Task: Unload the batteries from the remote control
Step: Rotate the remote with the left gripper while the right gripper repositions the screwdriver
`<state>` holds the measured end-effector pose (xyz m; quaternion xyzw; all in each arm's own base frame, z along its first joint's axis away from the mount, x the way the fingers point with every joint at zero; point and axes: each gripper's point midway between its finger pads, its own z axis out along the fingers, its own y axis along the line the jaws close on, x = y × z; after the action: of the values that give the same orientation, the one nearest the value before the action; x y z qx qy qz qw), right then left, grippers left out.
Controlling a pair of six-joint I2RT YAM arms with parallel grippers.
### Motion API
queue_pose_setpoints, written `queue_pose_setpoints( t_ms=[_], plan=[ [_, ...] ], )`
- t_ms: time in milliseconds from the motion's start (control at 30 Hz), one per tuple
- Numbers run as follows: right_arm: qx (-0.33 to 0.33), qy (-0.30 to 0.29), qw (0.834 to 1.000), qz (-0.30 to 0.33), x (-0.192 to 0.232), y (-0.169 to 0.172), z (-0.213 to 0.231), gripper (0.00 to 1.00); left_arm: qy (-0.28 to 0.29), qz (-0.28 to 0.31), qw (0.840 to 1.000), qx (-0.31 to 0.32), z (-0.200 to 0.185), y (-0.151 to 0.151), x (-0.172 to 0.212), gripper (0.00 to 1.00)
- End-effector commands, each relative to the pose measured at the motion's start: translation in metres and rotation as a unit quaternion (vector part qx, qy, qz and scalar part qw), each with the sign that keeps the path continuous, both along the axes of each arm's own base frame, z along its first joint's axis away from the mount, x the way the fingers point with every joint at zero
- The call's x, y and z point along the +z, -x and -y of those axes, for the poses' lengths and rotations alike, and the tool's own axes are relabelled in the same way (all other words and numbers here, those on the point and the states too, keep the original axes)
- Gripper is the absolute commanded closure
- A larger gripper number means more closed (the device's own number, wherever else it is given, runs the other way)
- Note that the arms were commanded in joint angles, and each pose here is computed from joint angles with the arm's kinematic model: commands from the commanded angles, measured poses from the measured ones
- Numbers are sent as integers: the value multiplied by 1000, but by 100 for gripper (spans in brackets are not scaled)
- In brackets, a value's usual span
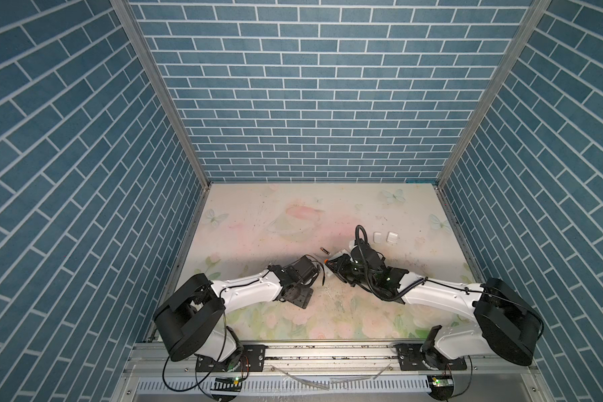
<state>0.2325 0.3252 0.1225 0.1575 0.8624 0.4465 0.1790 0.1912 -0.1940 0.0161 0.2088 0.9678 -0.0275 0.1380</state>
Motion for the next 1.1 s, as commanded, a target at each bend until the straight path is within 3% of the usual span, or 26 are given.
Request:
queue_pose_setpoints(
  t_ms=[0,333,800,933,1067],
  plan=[
    [21,2,1000,14,8,3,3,100,-62,-14,997,39,-34,14,-5,21],
    [60,5,998,22,25,2,1,100,-93,8,991,91,-50,8,-3,17],
    [82,21,996,13,22,8,5,100,-85,35,990,103,-38,-27,8,16],
    [83,24,996,12,20,10,7,100,-66,44,991,105,-33,-31,14,16],
    [86,33,996,9,17,11,9,100,-6,55,993,100,-20,-31,30,16]
  ],
)
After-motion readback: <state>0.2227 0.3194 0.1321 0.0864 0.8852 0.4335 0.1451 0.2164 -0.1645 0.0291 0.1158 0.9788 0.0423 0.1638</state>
